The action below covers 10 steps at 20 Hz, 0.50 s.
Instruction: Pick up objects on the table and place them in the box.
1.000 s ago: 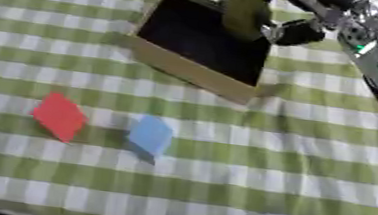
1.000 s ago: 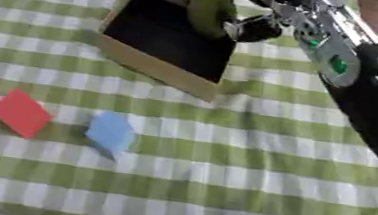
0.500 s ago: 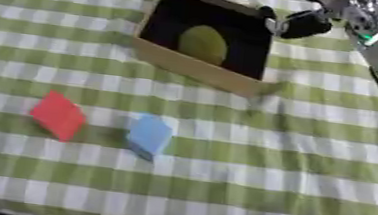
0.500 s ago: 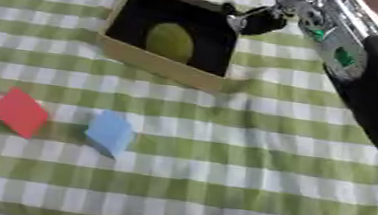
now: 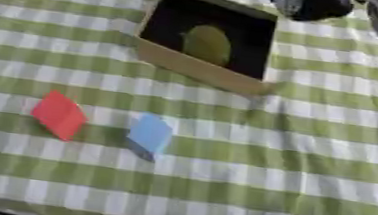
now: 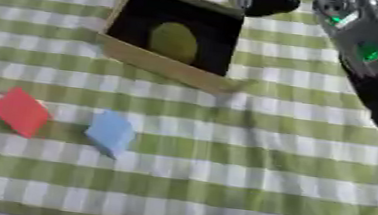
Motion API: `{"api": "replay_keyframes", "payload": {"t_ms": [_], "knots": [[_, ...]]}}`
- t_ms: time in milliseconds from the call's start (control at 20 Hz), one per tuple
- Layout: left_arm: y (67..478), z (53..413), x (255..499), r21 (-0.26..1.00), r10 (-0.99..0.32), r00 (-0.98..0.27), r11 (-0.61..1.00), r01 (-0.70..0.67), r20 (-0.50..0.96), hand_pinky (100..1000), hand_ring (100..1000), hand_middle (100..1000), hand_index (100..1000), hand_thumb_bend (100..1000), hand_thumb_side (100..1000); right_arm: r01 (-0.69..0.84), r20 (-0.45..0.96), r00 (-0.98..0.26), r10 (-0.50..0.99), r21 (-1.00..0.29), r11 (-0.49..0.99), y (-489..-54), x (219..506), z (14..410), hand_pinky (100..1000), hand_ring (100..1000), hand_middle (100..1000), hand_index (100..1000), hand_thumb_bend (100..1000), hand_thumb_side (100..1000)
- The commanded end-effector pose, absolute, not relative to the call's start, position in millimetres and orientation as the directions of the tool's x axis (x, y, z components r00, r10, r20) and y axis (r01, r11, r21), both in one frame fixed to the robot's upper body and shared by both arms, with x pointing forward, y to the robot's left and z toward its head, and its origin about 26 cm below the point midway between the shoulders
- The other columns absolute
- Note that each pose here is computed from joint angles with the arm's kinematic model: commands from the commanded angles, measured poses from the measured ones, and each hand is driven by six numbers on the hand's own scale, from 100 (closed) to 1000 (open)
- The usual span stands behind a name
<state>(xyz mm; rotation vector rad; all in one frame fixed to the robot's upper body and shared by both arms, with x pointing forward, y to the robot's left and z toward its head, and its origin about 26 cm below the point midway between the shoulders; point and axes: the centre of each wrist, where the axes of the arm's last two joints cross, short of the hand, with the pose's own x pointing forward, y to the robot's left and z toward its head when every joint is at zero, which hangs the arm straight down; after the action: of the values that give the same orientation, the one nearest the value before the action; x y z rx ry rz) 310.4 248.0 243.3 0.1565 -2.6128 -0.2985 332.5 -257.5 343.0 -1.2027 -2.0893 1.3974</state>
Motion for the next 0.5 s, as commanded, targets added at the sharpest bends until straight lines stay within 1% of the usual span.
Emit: {"api": "replay_keyframes", "payload": {"t_ms": [50, 200, 250, 350, 400, 500], "knots": [[259, 266, 307, 0.395, -0.311, -0.872, 0.906, -0.152, 0.378, 829, 774, 781, 908, 251, 613, 0.573, -0.166, -0.576, 0.800, -0.780, 0.251, -268, 292, 367, 893, 899, 674, 904, 100, 100], [268, 291, 304, 0.572, -0.475, -0.846, 0.774, -0.272, 0.241, 832, 780, 775, 903, 286, 579, 0.617, -0.124, -0.569, 0.813, -0.717, 0.323, -293, 285, 359, 890, 897, 671, 898, 100, 100], [270, 297, 303, 0.616, -0.514, -0.835, 0.728, -0.303, 0.198, 833, 783, 774, 903, 309, 567, 0.629, -0.114, -0.570, 0.813, -0.698, 0.343, -300, 284, 355, 889, 897, 669, 895, 100, 144], [275, 311, 300, 0.723, -0.597, -0.797, 0.590, -0.358, 0.092, 837, 789, 775, 908, 341, 588, 0.659, -0.092, -0.563, 0.821, -0.649, 0.380, -316, 281, 348, 887, 893, 666, 890, 100, 125], [277, 317, 300, 0.777, -0.632, -0.774, 0.508, -0.372, 0.042, 841, 794, 778, 911, 362, 598, 0.679, -0.084, -0.556, 0.827, -0.619, 0.394, -324, 279, 346, 886, 891, 665, 885, 100, 107], [282, 326, 299, 0.861, -0.679, -0.732, 0.339, -0.380, -0.056, 849, 805, 788, 920, 403, 601, 0.716, -0.075, -0.537, 0.840, -0.566, 0.408, -336, 277, 340, 885, 889, 663, 882, 100, 100]]}}
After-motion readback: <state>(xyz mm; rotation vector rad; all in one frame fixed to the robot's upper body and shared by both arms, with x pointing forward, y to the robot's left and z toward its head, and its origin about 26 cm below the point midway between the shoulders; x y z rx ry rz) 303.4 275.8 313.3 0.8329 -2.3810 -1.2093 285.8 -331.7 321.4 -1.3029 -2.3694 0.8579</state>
